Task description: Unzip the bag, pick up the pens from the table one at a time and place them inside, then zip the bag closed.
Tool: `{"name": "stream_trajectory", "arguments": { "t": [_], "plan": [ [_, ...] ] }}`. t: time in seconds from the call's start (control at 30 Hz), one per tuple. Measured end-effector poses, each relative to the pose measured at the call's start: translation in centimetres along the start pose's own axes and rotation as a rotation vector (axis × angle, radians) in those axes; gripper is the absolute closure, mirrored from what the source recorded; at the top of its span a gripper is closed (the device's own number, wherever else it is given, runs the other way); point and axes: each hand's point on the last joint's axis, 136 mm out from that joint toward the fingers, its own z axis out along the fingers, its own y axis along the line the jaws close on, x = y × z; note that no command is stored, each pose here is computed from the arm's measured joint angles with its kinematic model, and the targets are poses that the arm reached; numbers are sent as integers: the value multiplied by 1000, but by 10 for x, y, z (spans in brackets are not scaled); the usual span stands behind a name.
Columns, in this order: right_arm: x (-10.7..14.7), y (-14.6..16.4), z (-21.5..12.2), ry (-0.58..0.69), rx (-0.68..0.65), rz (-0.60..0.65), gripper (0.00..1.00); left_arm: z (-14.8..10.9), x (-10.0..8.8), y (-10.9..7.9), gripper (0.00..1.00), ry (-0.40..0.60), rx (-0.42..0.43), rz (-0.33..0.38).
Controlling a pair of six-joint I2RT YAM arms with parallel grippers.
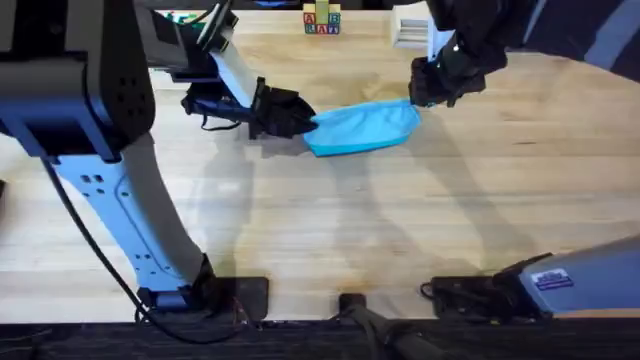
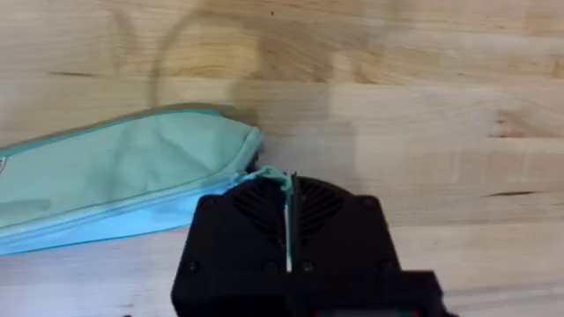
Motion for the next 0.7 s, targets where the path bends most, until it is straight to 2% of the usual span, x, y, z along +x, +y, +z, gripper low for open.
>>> {"name": "stream_trajectory", "arguments": {
  "t": [0.4,0.7],
  "plan": [
    [1,-10,4,27,-31,46,970,1,-1,0,959,-3,1,1],
    [5,-26,9,73,-93,127,970,5,-3,-1,959,-13,9,7]
  ]
}}
